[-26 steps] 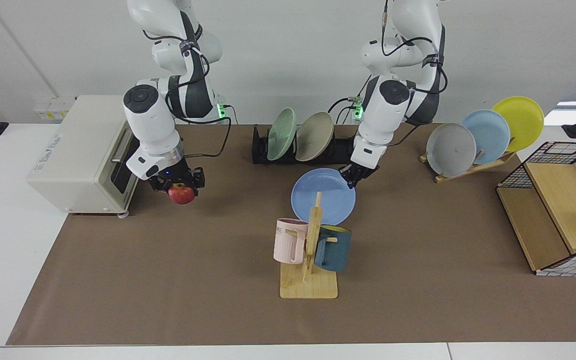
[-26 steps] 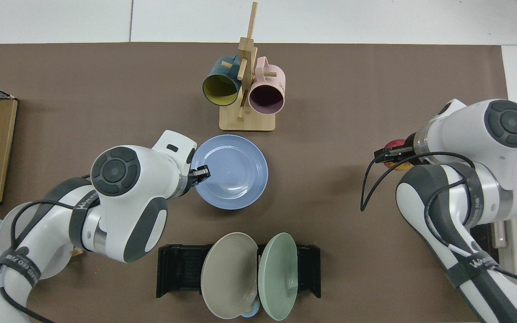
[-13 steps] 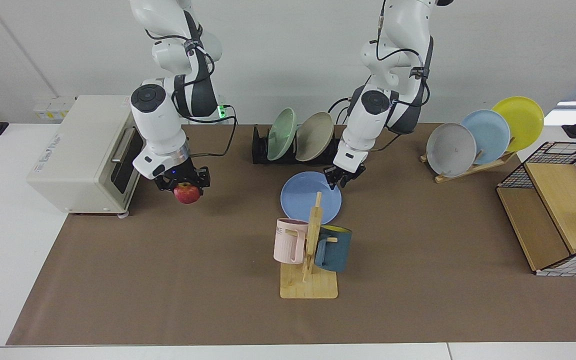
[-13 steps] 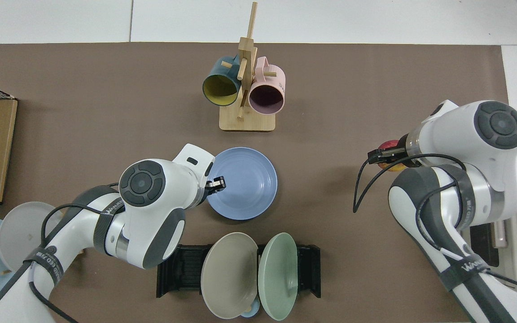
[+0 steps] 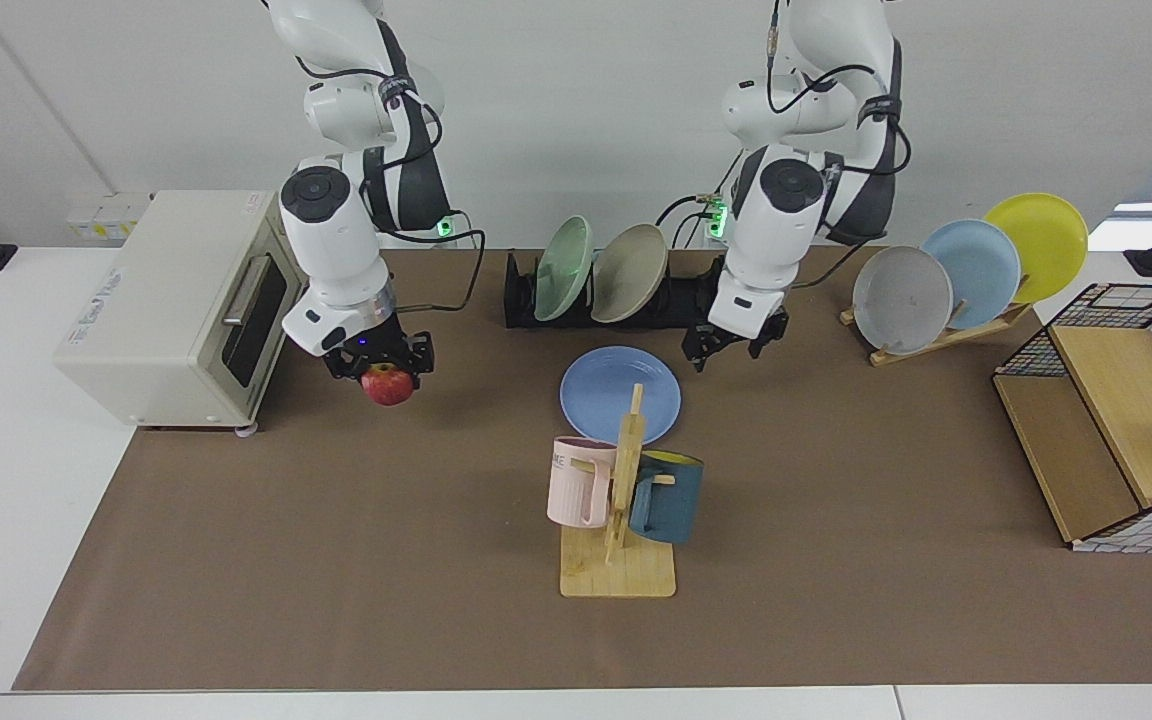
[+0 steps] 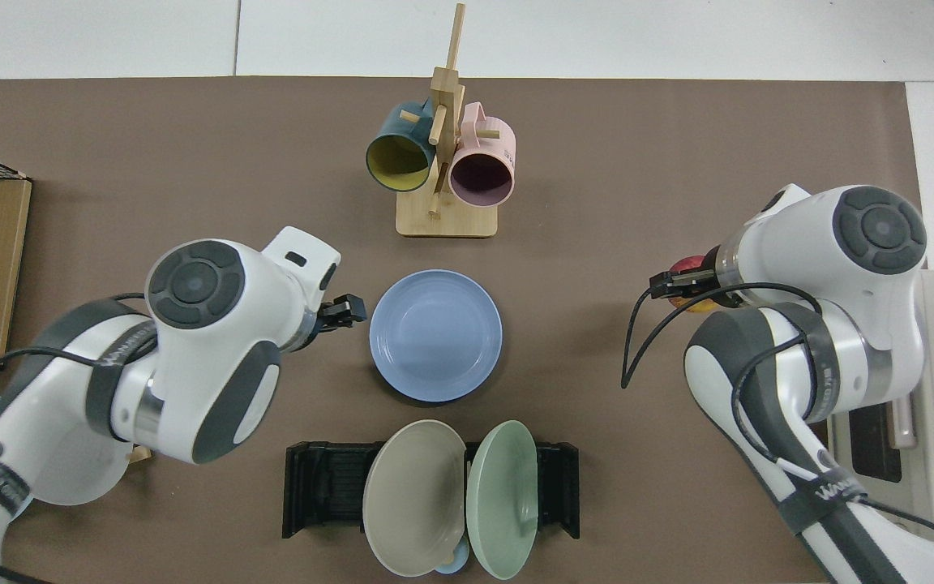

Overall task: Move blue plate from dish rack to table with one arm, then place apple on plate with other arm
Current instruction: 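Set the blue plate on the table and open the left gripper, then carry the apple over the plate with the right gripper while the left gripper withdraws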

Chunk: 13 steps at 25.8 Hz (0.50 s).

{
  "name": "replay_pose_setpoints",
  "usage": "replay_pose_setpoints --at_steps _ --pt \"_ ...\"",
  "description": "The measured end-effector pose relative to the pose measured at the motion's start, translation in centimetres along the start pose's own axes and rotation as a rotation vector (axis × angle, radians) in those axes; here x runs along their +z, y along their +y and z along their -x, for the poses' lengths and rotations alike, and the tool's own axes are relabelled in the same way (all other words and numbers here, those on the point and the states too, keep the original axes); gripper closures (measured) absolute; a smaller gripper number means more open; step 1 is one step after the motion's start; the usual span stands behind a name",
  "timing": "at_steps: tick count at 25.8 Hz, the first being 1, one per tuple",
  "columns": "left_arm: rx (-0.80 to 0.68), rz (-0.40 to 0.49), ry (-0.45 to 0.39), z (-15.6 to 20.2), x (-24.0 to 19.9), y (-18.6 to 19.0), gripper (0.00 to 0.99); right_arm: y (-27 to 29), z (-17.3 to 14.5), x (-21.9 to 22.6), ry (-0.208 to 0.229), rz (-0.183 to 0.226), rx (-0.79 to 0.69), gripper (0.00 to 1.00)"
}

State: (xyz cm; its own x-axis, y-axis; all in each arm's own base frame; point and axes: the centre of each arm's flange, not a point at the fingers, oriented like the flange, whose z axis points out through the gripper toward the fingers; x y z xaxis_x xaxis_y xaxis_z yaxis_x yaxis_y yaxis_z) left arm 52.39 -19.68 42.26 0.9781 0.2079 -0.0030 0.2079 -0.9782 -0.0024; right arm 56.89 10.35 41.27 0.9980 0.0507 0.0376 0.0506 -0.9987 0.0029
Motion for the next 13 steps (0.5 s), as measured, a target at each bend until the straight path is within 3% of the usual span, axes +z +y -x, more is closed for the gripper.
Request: replay_pose_setpoints --at_steps 7,13 --pt "0.085 -0.056 -0.044 -2.0 -9.0 -7.7 0.000 -7.2 1.3 -0.2 0.003 -0.006 0.035 0.28" --pt "0.170 -0.042 -0.072 -3.8 -12.7 -15.9 0.000 -16.1 3.6 -0.9 0.012 -0.033 0.098 0.28"
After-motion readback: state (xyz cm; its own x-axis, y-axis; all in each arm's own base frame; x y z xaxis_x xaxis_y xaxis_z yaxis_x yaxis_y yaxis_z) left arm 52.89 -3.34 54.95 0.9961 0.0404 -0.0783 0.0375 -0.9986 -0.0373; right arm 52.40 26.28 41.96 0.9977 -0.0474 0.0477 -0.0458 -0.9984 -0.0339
